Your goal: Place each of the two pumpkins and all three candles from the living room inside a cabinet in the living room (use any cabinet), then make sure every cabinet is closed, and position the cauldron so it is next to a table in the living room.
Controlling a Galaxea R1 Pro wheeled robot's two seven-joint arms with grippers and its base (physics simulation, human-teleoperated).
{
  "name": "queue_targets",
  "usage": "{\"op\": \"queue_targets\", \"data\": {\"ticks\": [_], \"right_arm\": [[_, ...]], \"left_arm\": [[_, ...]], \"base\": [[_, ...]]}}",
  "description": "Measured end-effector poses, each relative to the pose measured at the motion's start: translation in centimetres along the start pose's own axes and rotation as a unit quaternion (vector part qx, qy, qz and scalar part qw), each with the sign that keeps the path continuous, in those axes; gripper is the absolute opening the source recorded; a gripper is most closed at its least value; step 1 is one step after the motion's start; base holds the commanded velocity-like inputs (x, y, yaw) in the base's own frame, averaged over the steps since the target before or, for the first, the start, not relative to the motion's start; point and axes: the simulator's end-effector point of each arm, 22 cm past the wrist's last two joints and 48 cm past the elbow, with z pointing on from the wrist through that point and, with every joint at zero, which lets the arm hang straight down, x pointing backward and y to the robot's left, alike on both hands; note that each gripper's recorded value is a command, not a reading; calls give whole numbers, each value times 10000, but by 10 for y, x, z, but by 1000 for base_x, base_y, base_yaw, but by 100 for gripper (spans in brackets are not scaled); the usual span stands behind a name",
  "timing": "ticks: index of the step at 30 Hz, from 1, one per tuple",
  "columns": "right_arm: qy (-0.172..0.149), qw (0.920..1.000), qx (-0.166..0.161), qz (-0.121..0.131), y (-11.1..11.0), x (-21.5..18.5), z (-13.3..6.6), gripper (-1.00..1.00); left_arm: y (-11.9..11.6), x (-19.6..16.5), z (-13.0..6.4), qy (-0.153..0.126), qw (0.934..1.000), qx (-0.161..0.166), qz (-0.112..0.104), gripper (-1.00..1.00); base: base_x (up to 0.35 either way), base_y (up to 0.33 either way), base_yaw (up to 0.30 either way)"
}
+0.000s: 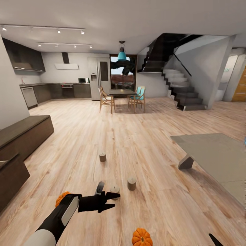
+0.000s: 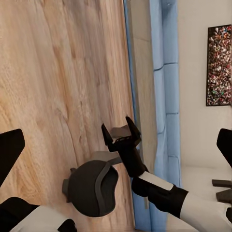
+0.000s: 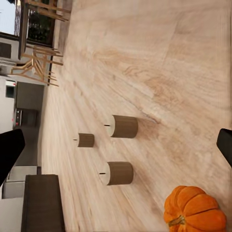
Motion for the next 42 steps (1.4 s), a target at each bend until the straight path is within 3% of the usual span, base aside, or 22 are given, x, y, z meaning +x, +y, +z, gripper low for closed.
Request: {"op": "queue_targets", "data": {"ticks": [10,12,15,19,27,42], "right_arm": [[82,9995,39,-296,-1,3,1,100],[196,9993,-82,-302,8,13,10,100],[116,9991,-262,-313,23,6,21,100],[-128,9991,-251,-303,19,-16,11,100],[-136,9981,-460,-380,34,-16,19,100],[501,9953,-569,-599,50,38,42,100]], "left_arm": [[0,0,0,6,10000,-8,1,100],[1,-4,-7,-79,10000,35,-3,100],[3,-6,-12,-112,9999,18,2,100],[-1,-11,-17,-156,9998,94,21,100],[-9,-12,-20,-161,9994,288,34,100],[-20,-12,-21,-167,9984,543,38,100]], "base": [[37,24,-21],[0,0,0],[0,0,0],[0,0,0],[70,54,0],[45,56,0]]}}
